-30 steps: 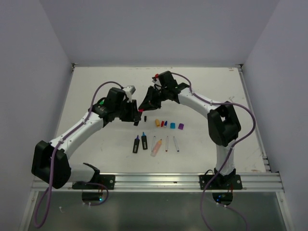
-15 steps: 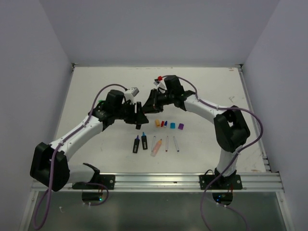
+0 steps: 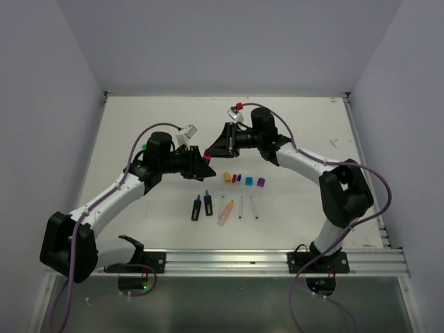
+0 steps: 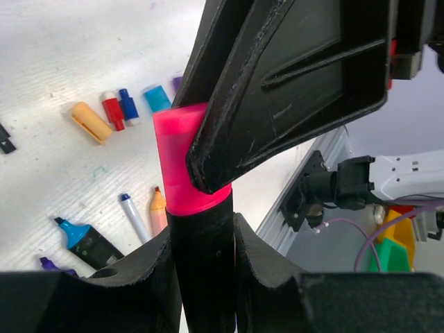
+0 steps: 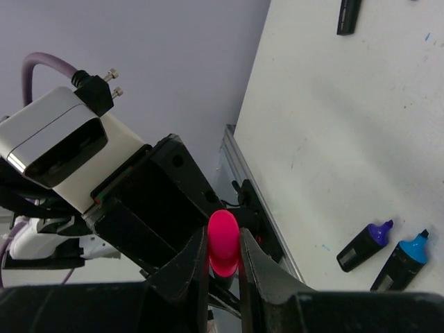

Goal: Open the pen caps

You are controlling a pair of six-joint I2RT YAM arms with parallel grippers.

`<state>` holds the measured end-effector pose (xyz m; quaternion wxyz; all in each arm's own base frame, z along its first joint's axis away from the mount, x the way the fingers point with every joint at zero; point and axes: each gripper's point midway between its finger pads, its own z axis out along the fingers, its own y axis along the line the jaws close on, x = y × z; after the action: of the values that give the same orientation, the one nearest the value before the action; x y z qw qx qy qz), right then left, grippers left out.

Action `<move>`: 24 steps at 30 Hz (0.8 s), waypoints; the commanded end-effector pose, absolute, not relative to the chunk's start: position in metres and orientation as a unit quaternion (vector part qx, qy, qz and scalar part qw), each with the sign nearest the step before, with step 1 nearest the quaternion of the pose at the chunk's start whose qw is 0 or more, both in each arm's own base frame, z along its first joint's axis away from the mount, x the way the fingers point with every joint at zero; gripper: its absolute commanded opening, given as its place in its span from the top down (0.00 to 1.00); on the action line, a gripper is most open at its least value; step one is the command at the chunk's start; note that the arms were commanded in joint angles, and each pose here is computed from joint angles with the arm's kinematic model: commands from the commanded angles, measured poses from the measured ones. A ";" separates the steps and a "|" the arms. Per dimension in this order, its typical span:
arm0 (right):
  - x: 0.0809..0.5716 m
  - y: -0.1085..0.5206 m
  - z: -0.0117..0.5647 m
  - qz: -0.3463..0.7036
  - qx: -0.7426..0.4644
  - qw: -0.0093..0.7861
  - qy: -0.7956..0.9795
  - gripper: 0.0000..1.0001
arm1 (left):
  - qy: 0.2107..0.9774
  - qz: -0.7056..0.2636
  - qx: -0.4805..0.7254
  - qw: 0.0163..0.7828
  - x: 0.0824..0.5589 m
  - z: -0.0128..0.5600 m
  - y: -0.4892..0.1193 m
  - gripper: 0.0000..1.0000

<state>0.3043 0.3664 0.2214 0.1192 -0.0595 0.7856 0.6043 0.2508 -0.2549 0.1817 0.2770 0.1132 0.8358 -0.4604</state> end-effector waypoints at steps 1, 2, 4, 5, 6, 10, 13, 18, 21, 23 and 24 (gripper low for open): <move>0.301 0.363 0.247 0.642 -0.075 0.146 0.749 1.00 | 0.787 -0.530 0.151 0.277 0.233 0.213 -0.265 0.78; 0.299 0.363 0.247 0.647 -0.071 0.142 0.746 1.00 | 0.778 -0.536 0.155 0.288 0.236 0.219 -0.266 0.83; 0.299 0.361 0.248 0.655 -0.075 0.150 0.737 1.00 | 0.772 -0.546 0.157 0.284 0.234 0.222 -0.266 0.90; 0.298 0.360 0.249 0.658 -0.075 0.151 0.734 1.00 | 0.770 -0.551 0.156 0.282 0.233 0.221 -0.267 0.98; 0.298 0.360 0.251 0.658 -0.074 0.154 0.733 1.00 | 0.770 -0.552 0.156 0.280 0.232 0.221 -0.267 1.00; 0.311 0.357 0.251 0.630 -0.050 0.186 0.752 1.00 | 0.799 -0.518 0.133 0.276 0.243 0.205 -0.263 1.00; 0.326 0.354 0.238 0.540 -0.033 0.224 0.811 1.00 | 0.836 -0.452 0.109 0.292 0.260 0.193 -0.250 1.00; 0.323 0.345 0.221 0.346 -0.035 0.247 0.904 1.00 | 0.880 -0.315 0.054 0.352 0.289 0.186 -0.215 1.00; 0.324 0.334 0.210 0.246 -0.030 0.249 0.936 1.00 | 0.896 -0.252 0.031 0.365 0.297 0.180 -0.195 1.00; 0.325 0.329 0.207 0.213 -0.027 0.247 0.945 1.00 | 0.902 -0.220 0.023 0.371 0.298 0.176 -0.183 1.00; 0.323 0.329 0.207 0.202 -0.028 0.248 0.947 1.00 | 0.901 -0.199 0.013 0.386 0.301 0.178 -0.174 1.00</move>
<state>0.3350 0.3800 0.2590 0.2788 -0.0393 0.8844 0.3723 0.2872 -0.2209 0.1861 0.3501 0.0583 0.8783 -0.3204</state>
